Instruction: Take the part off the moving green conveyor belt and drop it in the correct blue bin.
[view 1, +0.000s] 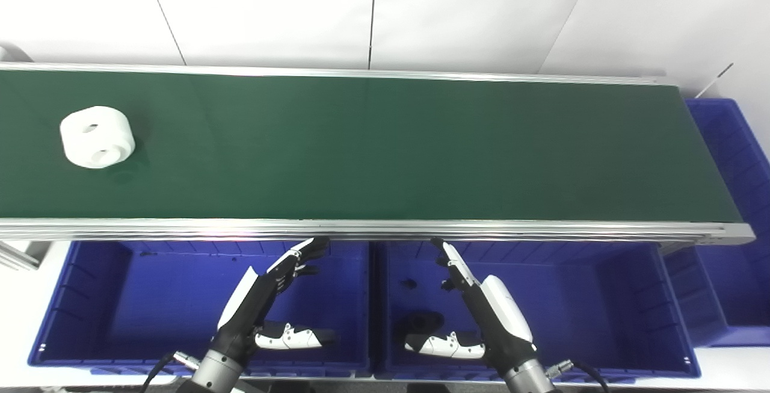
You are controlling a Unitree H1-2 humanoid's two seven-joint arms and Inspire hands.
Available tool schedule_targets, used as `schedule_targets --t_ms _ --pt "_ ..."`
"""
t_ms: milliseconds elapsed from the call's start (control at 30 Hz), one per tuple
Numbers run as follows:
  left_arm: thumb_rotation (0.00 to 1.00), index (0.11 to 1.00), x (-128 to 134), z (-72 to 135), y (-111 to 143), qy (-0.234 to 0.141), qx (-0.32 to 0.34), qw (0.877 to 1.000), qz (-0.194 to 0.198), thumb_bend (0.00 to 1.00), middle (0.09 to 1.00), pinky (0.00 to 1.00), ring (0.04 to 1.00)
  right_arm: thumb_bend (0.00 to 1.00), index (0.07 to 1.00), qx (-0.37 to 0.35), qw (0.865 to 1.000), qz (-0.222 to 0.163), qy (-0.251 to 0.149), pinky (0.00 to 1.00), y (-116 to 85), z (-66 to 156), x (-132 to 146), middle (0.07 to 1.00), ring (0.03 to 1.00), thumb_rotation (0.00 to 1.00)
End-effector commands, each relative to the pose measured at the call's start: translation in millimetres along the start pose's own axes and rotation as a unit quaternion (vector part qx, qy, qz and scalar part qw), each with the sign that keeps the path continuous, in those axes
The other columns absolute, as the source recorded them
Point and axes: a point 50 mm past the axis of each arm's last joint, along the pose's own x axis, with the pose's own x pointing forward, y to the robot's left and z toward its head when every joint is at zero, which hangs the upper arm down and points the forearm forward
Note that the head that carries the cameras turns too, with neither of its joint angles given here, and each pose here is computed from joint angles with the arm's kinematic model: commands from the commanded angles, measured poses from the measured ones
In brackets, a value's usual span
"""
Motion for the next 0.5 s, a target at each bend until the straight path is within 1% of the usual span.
schedule_targets --t_ms 0,100,167,233,400,467 --pt "0.39 0.863 4.7 -0.9 -2.3 -0.006 0.007 1.000 0.003 0.87 0.886 0.79 0.866 0.91 1.000 0.002 0.999 -0.013 -0.032 0.74 -1.0 -1.9 -0.6 0.987 0.899 0.67" --pt "0.37 0.856 6.0 -7.6 -7.1 0.004 0.009 1.000 0.001 0.87 0.885 0.77 0.861 0.90 1.000 0.001 0.999 -0.016 -0.039 0.72 2.1 -12.9 -0.8 0.966 0.880 0.67" --pt "0.38 0.849 7.1 -12.7 -11.1 0.013 0.009 1.000 0.000 0.89 0.883 0.75 0.854 0.91 1.000 0.009 0.999 -0.014 -0.037 0.71 3.0 -20.3 -0.9 0.958 0.867 0.66" --pt "0.38 0.835 7.9 -16.1 -13.9 0.018 0.007 1.000 0.001 0.90 0.873 0.72 0.836 0.92 1.000 0.012 0.999 -0.010 -0.033 0.70 3.2 -26.1 -1.1 0.964 0.874 0.66" --pt "0.35 0.817 11.0 -20.5 -18.6 0.023 0.015 1.000 0.002 0.89 0.863 0.70 0.819 0.93 1.000 0.023 0.999 -0.004 -0.024 0.69 4.9 -36.0 -1.1 0.976 0.875 0.66" --pt "0.36 0.816 11.9 -22.5 -19.6 0.024 0.021 0.999 0.001 0.89 0.866 0.70 0.815 0.94 1.000 0.024 0.999 -0.008 -0.024 0.71 5.5 -38.3 -0.7 0.975 0.886 0.66"
